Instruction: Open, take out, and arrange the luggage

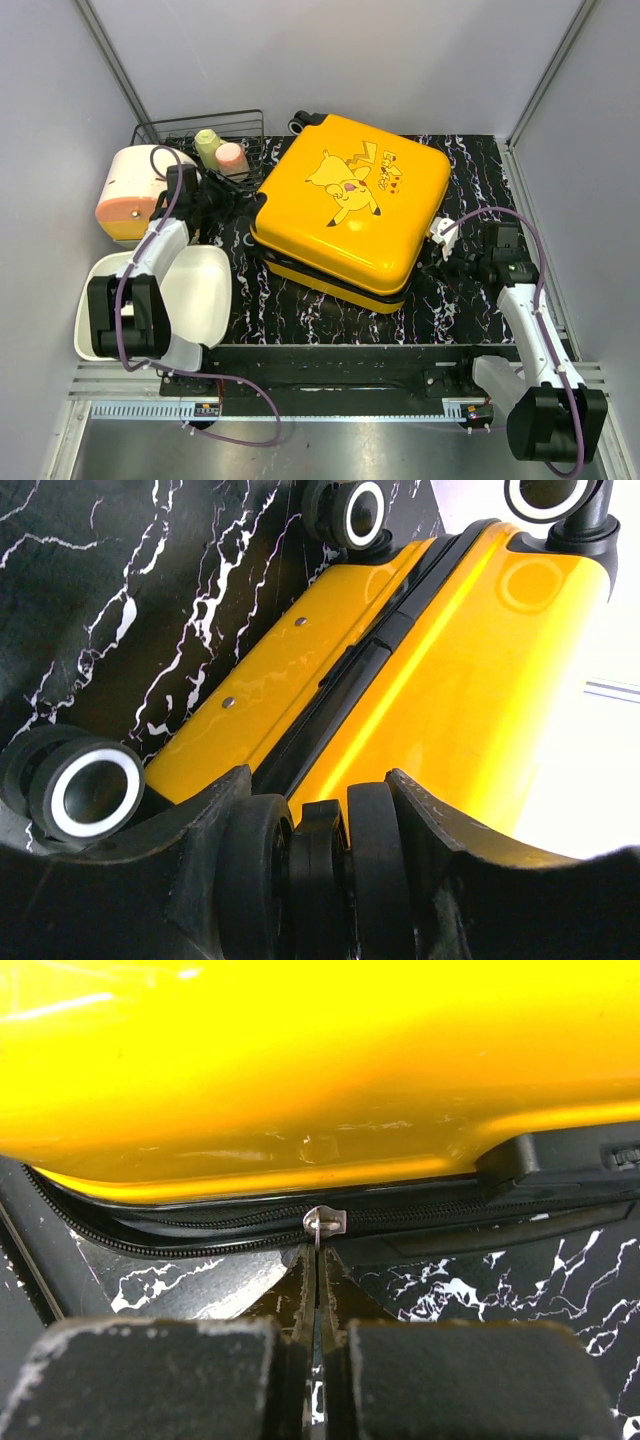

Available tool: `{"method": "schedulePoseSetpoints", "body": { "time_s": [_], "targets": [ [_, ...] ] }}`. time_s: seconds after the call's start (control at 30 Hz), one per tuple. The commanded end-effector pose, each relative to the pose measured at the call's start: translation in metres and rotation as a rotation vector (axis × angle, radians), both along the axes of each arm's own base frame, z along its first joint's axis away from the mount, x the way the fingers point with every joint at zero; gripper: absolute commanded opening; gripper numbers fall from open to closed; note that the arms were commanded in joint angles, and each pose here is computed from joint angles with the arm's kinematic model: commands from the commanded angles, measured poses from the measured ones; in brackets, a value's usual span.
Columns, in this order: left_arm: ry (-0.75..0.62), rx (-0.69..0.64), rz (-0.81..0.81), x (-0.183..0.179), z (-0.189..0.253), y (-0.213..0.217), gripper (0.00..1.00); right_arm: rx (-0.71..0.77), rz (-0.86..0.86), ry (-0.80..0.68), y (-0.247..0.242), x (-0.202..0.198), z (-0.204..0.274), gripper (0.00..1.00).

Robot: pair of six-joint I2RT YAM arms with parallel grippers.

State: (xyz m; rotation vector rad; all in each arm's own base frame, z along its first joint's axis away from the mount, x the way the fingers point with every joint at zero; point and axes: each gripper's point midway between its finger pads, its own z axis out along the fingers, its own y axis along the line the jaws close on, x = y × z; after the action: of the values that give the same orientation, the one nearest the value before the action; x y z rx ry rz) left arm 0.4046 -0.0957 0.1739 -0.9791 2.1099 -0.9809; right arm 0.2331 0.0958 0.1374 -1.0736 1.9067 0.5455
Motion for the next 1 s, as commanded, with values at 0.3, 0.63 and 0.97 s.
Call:
{"method": "schedulePoseSetpoints", "body": {
  "time_s": [0.3,0.63,0.97],
  "targets": [
    [-0.020,0.072,-0.209,0.017,0.003,-0.006,0.00,-0.092,-0.014,-0.076,0.007,0.010,0.002,0.00],
    [0.052,0.168,-0.296,0.025,-0.021,0.006,0.00,-0.117,-0.118,-0.139,-0.078,0.089,0.027,0.00],
    [-0.008,0.245,-0.492,0.043,-0.019,-0.009,0.00,-0.044,-0.074,-0.125,-0.102,0.165,0.013,0.00]
  ]
}}
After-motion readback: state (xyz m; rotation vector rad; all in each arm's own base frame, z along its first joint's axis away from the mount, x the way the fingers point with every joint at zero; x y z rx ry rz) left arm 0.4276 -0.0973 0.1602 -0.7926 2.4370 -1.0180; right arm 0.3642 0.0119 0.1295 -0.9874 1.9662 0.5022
